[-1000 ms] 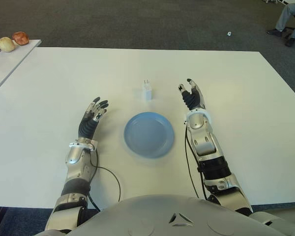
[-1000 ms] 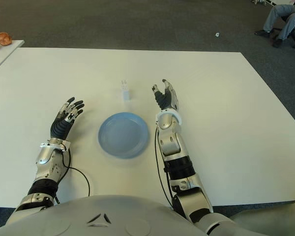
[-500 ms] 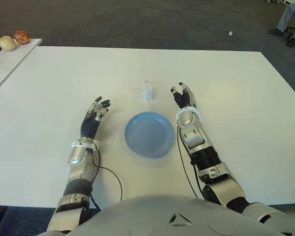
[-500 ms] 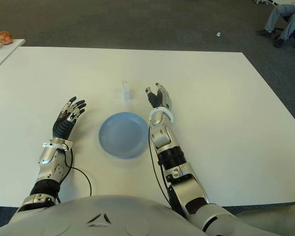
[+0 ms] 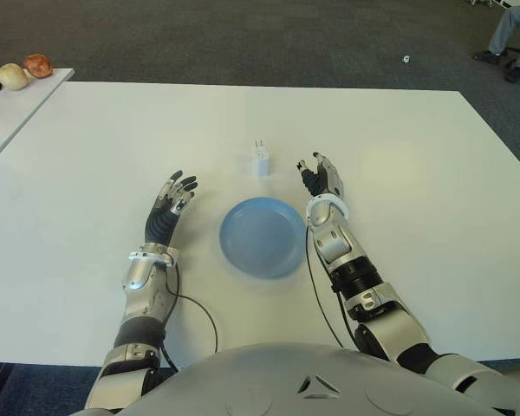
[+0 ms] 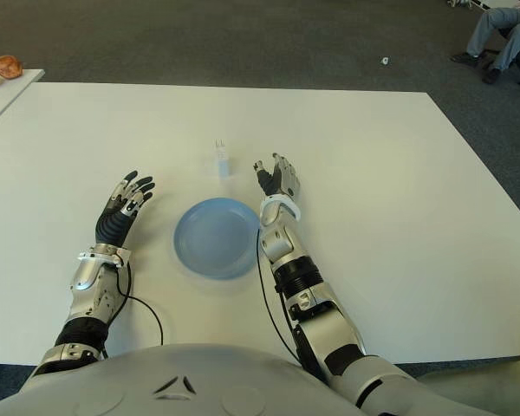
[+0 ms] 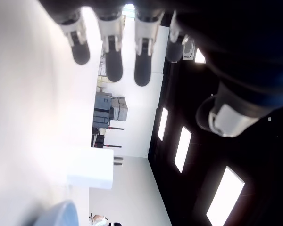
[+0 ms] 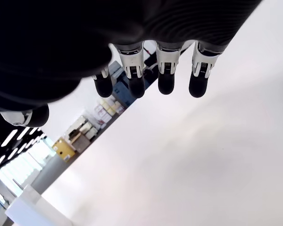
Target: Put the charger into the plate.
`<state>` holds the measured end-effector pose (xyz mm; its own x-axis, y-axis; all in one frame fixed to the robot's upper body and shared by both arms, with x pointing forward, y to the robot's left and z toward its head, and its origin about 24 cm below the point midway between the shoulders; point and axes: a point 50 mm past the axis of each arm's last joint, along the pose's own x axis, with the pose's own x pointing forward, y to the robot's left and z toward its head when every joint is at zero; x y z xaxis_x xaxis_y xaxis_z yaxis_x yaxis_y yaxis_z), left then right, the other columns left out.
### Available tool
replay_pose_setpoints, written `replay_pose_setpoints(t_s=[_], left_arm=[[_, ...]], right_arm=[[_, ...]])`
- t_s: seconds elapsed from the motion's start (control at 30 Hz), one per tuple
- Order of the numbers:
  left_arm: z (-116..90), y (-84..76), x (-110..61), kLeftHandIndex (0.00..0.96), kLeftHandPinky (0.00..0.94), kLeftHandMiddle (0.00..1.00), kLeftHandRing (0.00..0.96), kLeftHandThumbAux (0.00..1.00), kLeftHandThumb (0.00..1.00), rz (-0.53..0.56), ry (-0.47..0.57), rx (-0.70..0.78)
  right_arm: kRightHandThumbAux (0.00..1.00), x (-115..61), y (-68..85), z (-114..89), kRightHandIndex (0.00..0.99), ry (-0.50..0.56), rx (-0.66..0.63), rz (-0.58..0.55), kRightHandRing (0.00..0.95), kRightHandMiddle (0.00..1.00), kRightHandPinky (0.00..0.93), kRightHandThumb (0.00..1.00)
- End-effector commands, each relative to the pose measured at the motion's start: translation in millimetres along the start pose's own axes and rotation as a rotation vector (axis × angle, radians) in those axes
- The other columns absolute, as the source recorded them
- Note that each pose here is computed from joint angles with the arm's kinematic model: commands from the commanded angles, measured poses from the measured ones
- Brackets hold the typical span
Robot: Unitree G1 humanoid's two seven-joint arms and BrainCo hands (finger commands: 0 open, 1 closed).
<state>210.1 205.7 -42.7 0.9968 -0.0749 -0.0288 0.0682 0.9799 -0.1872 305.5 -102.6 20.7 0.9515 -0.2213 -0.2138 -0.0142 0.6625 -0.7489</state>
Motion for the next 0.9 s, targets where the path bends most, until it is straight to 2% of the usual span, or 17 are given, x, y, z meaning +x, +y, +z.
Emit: replay_pose_setpoints(t_s=[0.03, 0.53, 0.9], left_arm=[[-62.3, -19.2, -54.0, 0.088, 0.1, 0.195, 0.16, 0.55, 0.0, 0.064, 0.316, -0.162], [-63.5, -21.1, -54.8, 0.096, 0.092, 0.206, 0.165, 0.55, 0.0, 0.055, 0.323, -0.152], [-64.6, -20.4, -55.1, 0.091, 0.078, 0.205, 0.161, 0.543, 0.0, 0.064, 0.333, -0.143]], right_arm=[[0.155, 2.2, 1.5, 4.6, 0.0, -0.024, -0.031, -0.012, 0.0, 0.0, 0.0, 0.409], [0.154, 2.6, 5.0, 6.4, 0.0, -0.058, -0.136, -0.015, 0.0, 0.0, 0.0, 0.39], [0.141, 0.8, 6.4, 14.2, 0.0, -0.08, -0.123, -0.022, 0.0, 0.0, 0.0, 0.382]])
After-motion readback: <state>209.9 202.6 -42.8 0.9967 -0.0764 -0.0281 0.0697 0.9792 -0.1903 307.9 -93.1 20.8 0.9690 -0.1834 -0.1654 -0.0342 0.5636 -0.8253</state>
